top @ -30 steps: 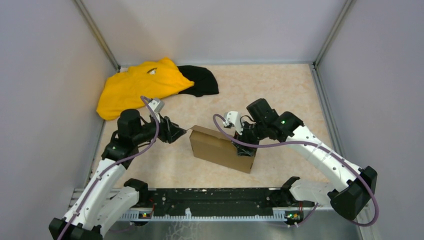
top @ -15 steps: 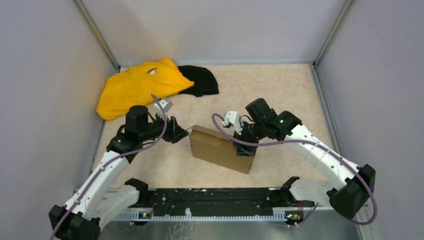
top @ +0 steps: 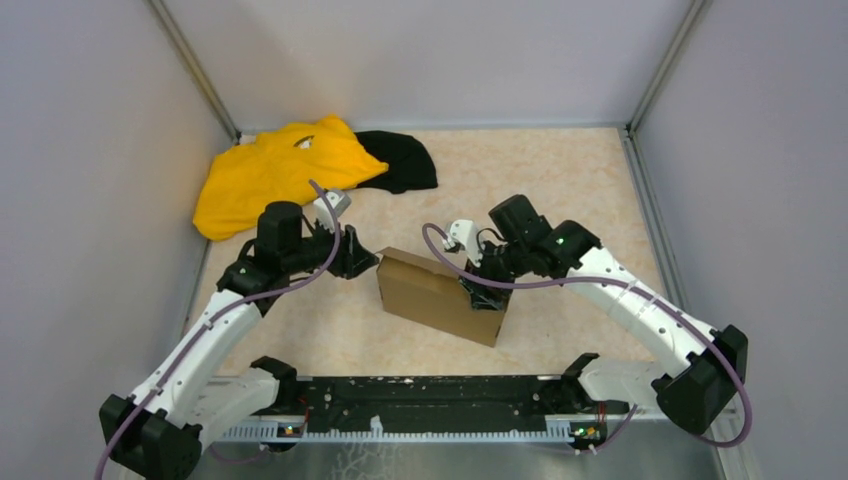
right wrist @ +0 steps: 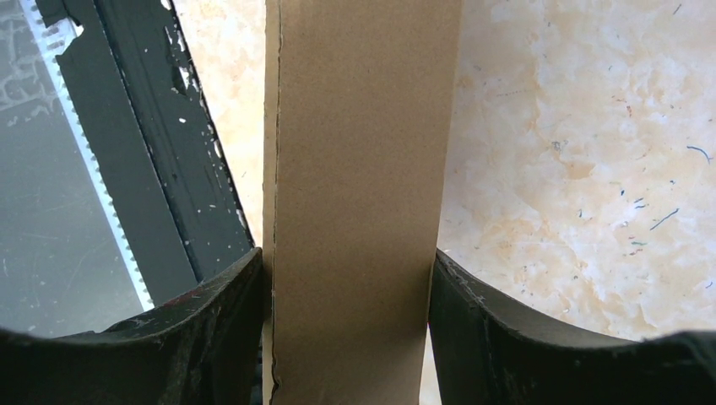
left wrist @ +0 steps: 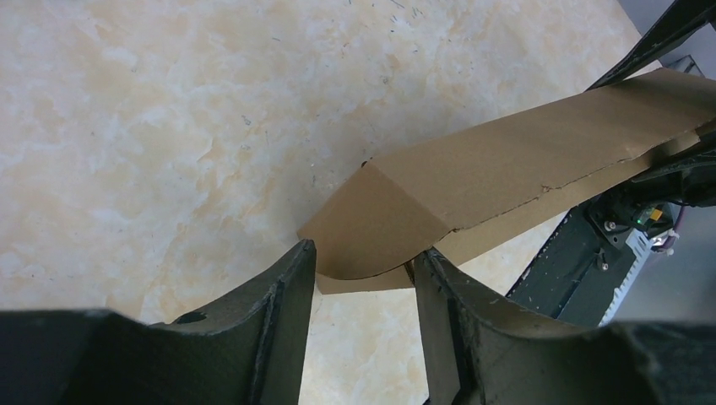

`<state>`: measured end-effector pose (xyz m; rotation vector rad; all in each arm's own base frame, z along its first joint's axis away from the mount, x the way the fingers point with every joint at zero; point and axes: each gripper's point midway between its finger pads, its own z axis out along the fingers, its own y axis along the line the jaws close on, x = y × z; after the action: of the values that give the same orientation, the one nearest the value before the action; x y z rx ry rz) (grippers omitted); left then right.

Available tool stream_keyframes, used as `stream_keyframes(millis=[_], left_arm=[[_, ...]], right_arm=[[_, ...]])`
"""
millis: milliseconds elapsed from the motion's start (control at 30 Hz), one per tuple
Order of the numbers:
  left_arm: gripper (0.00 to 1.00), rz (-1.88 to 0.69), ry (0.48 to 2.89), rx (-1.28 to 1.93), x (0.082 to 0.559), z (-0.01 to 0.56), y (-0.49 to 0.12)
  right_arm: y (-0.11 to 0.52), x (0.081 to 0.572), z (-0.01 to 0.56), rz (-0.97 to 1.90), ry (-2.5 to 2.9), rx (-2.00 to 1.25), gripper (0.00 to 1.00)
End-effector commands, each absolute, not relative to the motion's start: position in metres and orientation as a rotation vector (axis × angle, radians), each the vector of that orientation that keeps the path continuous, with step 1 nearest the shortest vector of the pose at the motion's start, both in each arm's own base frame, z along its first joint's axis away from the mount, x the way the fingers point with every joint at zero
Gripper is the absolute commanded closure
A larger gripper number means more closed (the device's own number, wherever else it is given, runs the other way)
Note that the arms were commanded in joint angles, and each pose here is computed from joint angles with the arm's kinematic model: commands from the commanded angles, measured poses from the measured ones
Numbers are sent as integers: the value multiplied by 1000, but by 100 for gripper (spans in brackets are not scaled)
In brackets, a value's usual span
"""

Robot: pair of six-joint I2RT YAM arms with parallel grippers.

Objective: Fold the paper box

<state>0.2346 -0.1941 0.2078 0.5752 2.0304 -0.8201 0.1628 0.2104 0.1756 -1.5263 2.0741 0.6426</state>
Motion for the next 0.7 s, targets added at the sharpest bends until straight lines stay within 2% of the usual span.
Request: stream_keyframes(millis=[0, 333, 667], left_arm=[[49, -803, 1997, 593, 240, 219, -196], [66, -740, 2074, 547, 253, 219, -193], [68, -687, 2163, 513, 255, 218, -193]], right_arm=[[222, 167, 184, 663, 2032, -1537, 79], [229, 166, 173, 654, 2065, -1577, 81], [232, 170, 174, 595, 2056, -1596, 81]])
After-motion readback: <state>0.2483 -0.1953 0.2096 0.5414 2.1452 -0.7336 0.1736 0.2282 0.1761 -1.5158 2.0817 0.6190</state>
